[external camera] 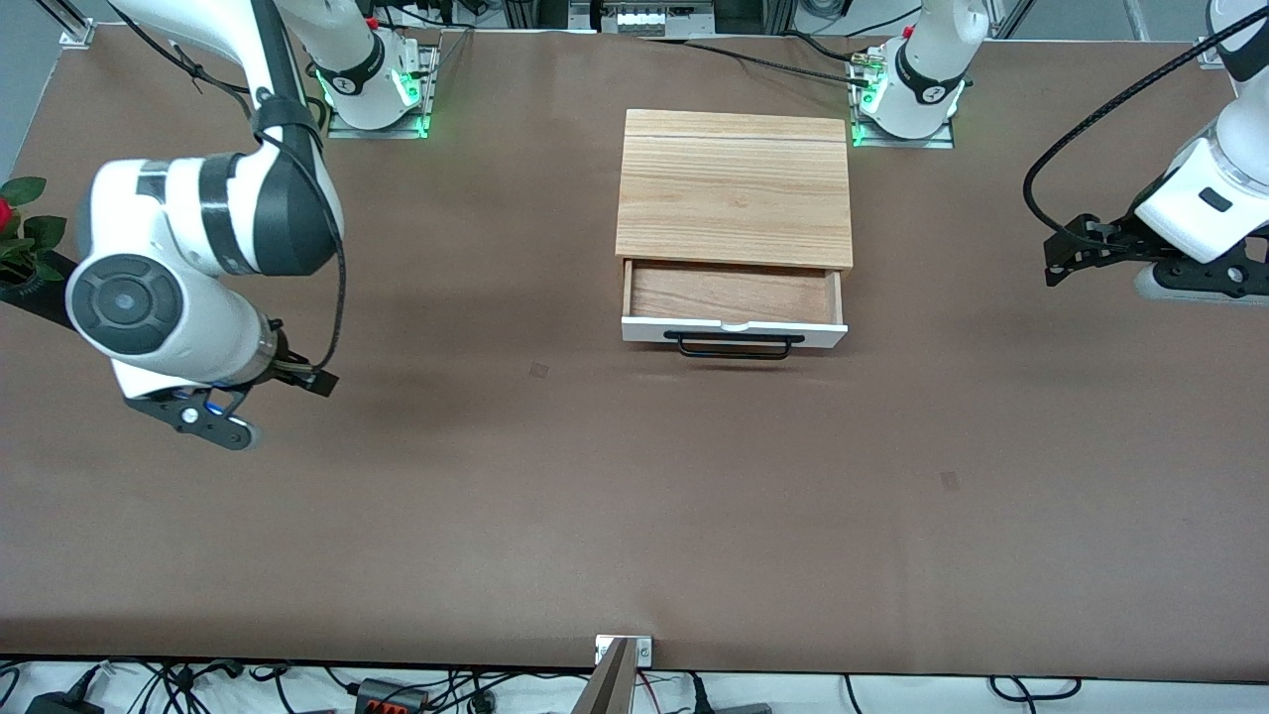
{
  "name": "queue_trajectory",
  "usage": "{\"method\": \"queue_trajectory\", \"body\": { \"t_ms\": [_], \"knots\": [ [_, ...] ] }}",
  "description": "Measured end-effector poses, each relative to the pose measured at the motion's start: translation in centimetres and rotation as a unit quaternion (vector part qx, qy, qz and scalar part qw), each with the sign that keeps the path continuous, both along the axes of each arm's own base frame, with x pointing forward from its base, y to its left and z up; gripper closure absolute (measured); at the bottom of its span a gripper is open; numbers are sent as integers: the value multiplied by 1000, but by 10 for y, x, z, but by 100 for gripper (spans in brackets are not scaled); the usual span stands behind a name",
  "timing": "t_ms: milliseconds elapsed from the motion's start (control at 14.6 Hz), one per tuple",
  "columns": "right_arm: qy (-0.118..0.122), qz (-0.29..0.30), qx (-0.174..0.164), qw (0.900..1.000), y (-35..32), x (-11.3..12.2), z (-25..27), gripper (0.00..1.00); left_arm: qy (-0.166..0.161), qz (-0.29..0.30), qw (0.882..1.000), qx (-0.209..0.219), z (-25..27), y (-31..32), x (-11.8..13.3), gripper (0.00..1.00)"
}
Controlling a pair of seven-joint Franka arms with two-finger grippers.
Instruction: Pull top drawer with both arms simultaneously
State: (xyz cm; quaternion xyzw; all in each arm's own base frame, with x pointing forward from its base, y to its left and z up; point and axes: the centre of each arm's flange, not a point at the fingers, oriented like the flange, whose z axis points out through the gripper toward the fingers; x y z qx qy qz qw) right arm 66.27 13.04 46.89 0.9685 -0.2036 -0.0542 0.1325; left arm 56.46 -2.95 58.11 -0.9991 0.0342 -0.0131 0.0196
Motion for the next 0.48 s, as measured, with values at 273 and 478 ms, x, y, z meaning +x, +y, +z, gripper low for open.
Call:
{"method": "queue_trajectory", "body": {
  "t_ms": [273, 478],
  "knots": [
    [13, 39, 28, 999, -44, -6, 32, 0, -6, 1, 1000, 0, 2, 0, 1, 0],
    [17, 45, 67, 997, -78, -7, 43, 0, -14, 6, 1000, -2, 8, -1, 0, 0]
  ]
}}
